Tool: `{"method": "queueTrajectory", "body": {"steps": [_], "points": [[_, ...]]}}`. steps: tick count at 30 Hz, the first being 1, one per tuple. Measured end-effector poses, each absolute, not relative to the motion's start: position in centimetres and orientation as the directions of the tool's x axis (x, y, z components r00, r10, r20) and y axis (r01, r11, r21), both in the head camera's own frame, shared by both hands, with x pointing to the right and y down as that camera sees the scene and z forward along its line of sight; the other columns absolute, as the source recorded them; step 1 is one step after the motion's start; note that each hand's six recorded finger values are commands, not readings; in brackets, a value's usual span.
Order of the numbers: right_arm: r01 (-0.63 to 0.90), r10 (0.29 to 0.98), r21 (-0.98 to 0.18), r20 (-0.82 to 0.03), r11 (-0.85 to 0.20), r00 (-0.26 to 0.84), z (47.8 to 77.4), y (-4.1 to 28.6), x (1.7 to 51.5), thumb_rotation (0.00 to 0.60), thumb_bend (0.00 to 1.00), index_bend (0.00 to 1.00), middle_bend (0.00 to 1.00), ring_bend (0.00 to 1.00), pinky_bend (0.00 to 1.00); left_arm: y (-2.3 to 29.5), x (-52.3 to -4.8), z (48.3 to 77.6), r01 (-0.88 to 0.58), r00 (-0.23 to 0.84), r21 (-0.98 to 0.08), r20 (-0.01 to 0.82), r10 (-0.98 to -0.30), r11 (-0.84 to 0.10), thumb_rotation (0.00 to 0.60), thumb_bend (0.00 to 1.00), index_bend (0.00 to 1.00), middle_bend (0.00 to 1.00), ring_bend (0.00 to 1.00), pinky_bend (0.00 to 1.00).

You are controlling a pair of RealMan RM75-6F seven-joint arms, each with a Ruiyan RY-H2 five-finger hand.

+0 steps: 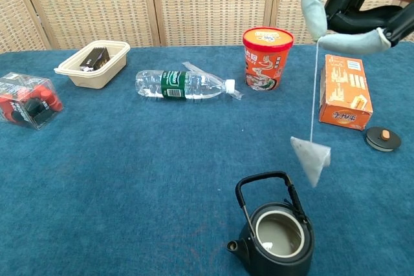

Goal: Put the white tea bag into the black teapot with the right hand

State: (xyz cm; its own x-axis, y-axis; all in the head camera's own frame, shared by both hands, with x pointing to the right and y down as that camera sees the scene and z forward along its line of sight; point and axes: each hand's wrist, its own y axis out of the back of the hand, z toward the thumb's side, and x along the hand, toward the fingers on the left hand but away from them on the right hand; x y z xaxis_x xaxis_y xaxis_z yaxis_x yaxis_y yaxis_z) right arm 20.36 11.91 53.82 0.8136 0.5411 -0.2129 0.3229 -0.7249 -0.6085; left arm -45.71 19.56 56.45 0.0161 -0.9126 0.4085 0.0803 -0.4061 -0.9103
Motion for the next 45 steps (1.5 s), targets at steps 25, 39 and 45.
{"method": "queueTrajectory", "body": {"steps": [25, 39, 45], "points": [[0.296, 0.49, -0.592, -0.195, -0.749, 0.85, 53.0, 15.4, 20.1, 0.6, 0.68, 0.68, 0.97, 0.99, 1.0, 19.8, -45.7, 56.6, 0.078, 0.017, -0.908, 0.414, -0.91, -0.412, 0.6, 0.37, 0.03, 0.0, 0.0, 0.0], [0.263, 0.445, -0.564, -0.212, -0.783, 0.87, 54.0, 17.4, 19.3, 0.6, 0.68, 0.68, 0.97, 0.99, 1.0, 20.2, -46.0, 56.8, 0.074, 0.011, -0.905, 0.421, -0.907, -0.419, 0.6, 0.37, 0.03, 0.0, 0.0, 0.0], [0.26, 0.436, -0.539, -0.228, -0.801, 0.871, 54.9, 17.9, 19.1, 0.6, 0.68, 0.68, 0.97, 0.99, 1.0, 20.2, -46.2, 56.8, 0.075, 0.007, -0.904, 0.422, -0.906, -0.421, 0.6, 0.37, 0.03, 0.0, 0.0, 0.0]]}}
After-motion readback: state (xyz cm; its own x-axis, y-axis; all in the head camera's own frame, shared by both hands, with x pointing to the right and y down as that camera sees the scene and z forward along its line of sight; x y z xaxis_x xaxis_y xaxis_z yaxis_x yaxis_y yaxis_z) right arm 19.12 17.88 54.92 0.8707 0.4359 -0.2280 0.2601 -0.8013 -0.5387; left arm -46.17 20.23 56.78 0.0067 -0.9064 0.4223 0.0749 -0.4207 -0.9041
